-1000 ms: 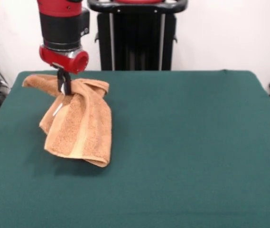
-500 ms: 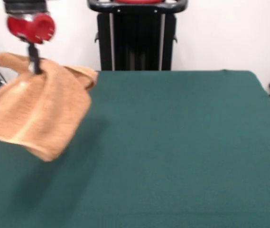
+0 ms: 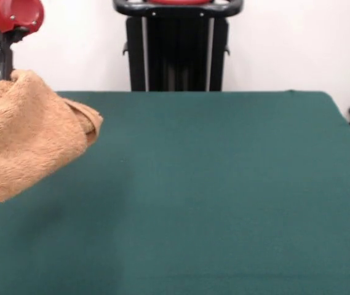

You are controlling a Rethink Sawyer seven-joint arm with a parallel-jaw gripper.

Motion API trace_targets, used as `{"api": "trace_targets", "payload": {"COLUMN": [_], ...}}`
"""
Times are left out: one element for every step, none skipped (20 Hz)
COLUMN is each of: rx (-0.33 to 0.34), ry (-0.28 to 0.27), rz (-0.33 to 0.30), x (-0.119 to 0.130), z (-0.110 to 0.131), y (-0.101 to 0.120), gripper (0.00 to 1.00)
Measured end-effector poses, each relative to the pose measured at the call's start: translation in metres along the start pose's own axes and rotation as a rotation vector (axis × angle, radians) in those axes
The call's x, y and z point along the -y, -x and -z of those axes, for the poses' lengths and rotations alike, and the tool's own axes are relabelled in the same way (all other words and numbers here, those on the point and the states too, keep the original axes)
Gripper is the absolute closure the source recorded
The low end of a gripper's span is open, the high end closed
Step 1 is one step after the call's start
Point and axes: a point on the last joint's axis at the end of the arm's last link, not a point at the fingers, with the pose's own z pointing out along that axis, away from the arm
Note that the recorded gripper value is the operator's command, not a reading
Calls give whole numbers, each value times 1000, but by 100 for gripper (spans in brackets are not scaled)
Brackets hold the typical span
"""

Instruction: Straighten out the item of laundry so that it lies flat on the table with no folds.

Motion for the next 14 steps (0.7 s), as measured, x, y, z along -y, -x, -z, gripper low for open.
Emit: {"api": "trace_targets", "payload": {"rx": [-3, -6, -11, -17, -25, -29, -33, -41, -45, -47, -54, -59, -62, -66], "ry": [7, 9, 8, 2, -10, -20, -31, -60, -73, -79, -102, -116, -127, -137], "rz": [6, 13, 22, 40, 65, 82, 100, 148, 167, 177, 212, 230, 241, 252], "x": [-8, -14, -20, -27, -36, -42, -48, -61, -66, -68, -75, -77, -77, -77], "z": [0, -1, -1, -1, -1, -1, -2, -6, -7, -8, -10, -12, -13, -14], "y": [-3, -6, -10, -16, -24, -31, -38, -59, -69, -73, -90, -99, -105, -110], "gripper": [100, 100, 100, 100, 100, 100, 100, 100, 100, 100, 100, 100, 100, 100]}}
